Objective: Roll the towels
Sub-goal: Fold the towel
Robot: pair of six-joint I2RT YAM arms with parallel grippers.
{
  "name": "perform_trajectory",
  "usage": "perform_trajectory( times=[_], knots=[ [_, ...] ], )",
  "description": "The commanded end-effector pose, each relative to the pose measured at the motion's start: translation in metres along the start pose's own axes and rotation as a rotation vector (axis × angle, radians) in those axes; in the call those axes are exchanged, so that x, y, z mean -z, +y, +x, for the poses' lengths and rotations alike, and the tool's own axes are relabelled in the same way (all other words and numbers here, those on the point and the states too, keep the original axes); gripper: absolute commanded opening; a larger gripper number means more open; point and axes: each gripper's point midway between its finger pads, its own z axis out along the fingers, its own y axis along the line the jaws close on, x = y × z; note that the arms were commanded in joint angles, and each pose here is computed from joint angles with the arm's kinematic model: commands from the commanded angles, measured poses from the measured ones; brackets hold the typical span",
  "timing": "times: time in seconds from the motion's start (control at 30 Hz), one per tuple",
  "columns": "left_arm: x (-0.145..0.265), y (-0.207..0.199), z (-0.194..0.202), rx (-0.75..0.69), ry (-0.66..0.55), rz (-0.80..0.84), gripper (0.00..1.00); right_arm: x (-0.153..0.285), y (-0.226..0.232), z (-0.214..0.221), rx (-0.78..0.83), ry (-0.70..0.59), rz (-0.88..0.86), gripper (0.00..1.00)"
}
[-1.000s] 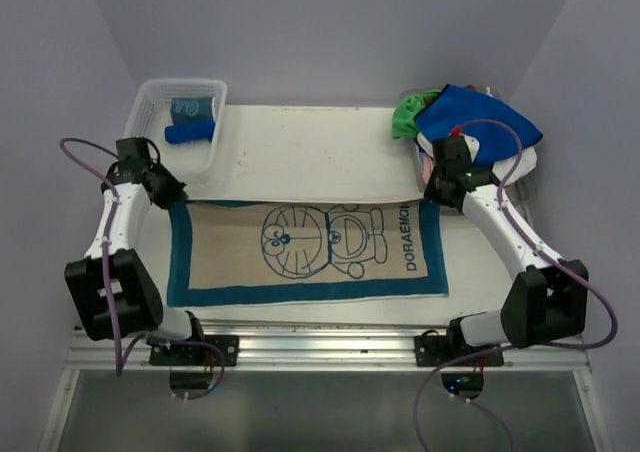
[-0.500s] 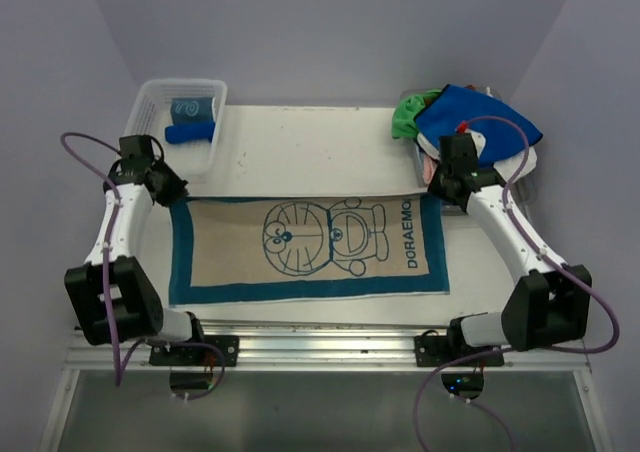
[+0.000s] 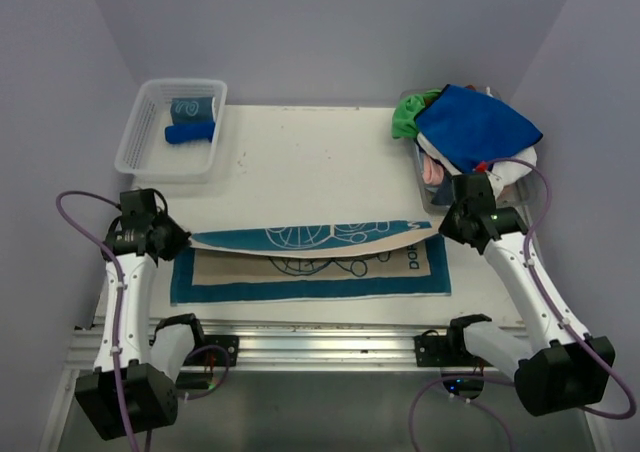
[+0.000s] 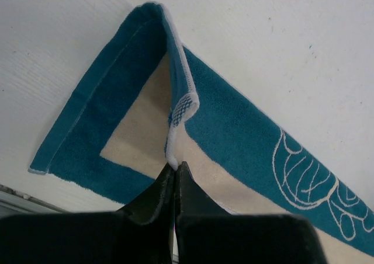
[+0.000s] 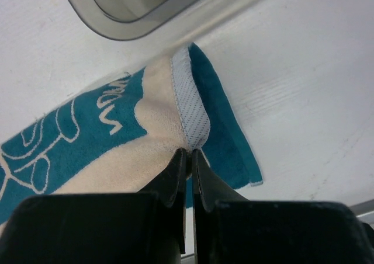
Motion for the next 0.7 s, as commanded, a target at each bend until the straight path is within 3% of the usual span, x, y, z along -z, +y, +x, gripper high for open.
perform_trajectory(
  times=[0.0, 0.23, 0.43, 0.67],
  knots=[
    [0.010, 0.009, 0.008, 0.025, -0.008, -0.025, 0.00, 0.009, -0.013, 0.018, -0.058, 0.038, 0.028, 0.00],
    [0.032, 0.024, 0.016, 0.071, -0.050, -0.061, 0.00, 0.022, -0.028, 0.033, -0.117, 0.018, 0.024, 0.00],
    [0.028, 0.039, 0.038, 0.119, -0.021, -0.089, 0.00, 0.023, -0.043, 0.045, -0.123, 0.030, 0.068, 0.00],
    [0.032, 0.046, 0.038, 0.153, -0.064, -0.107, 0.00, 0.018, -0.044, 0.061, -0.162, 0.048, 0.051, 0.00]
  ],
)
